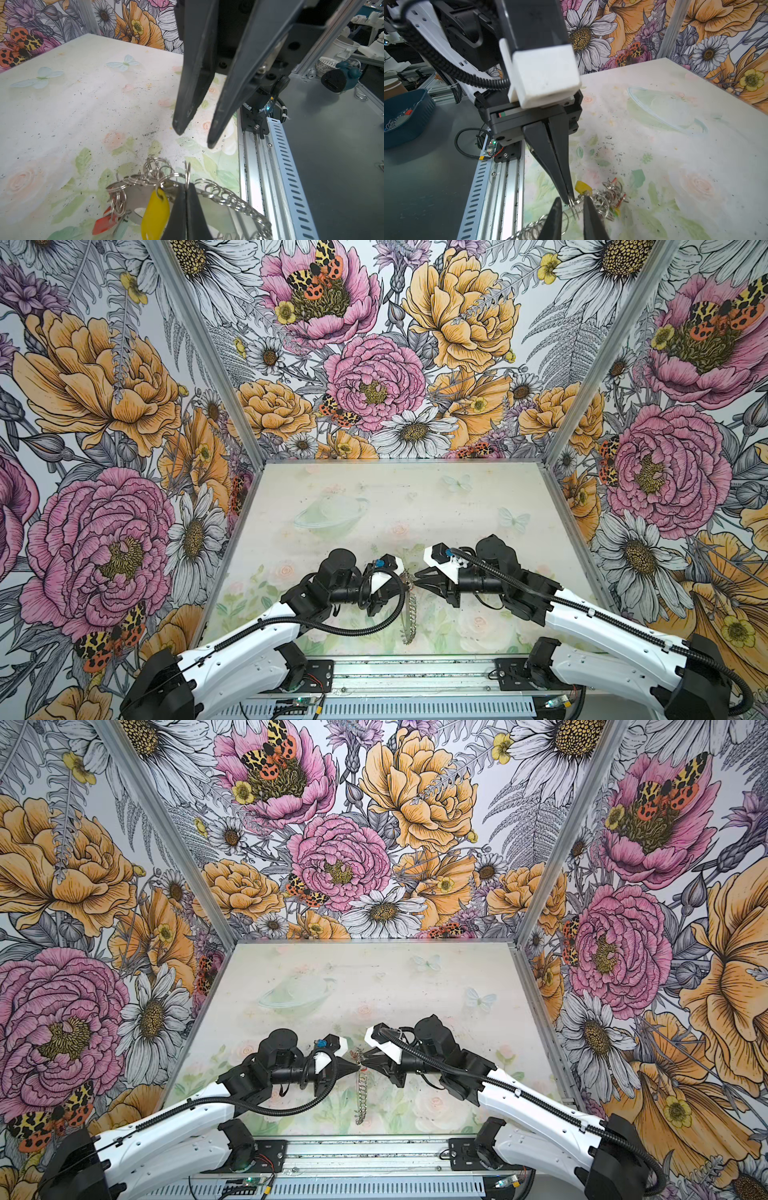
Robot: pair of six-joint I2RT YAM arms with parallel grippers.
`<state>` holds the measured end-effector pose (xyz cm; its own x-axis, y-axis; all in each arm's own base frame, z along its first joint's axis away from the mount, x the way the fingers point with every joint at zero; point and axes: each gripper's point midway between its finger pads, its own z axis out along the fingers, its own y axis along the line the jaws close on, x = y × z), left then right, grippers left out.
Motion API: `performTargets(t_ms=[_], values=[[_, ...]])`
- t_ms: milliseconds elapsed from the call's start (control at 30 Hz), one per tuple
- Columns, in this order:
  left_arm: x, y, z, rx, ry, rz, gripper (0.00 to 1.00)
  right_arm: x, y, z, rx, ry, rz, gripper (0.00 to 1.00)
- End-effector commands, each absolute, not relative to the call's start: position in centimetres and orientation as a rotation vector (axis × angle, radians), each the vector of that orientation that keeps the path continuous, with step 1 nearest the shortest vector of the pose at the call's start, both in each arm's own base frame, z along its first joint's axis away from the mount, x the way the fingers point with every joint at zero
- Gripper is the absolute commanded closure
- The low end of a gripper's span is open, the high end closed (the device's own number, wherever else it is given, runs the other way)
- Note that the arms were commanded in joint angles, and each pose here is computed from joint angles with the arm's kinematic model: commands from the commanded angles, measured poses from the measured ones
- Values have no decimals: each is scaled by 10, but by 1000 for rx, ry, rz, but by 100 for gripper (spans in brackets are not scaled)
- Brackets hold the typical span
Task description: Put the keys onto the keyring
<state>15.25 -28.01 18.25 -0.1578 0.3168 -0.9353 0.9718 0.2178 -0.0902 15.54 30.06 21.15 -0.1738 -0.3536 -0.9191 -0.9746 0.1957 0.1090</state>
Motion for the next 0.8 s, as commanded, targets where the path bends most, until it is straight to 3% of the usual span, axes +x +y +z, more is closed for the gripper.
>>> performTargets(t_ms=[0,267,767], values=[[150,-285,211,1242,1516,-970,100,150,303,207,-1327,1698,1010,82],[147,-289,208,1268,1523,-1006,100,146,307,204,-1356,1697,1044,94],[146,-290,209,1270,1512,-1024,100,142,314,197,-1390,1709,1071,87]])
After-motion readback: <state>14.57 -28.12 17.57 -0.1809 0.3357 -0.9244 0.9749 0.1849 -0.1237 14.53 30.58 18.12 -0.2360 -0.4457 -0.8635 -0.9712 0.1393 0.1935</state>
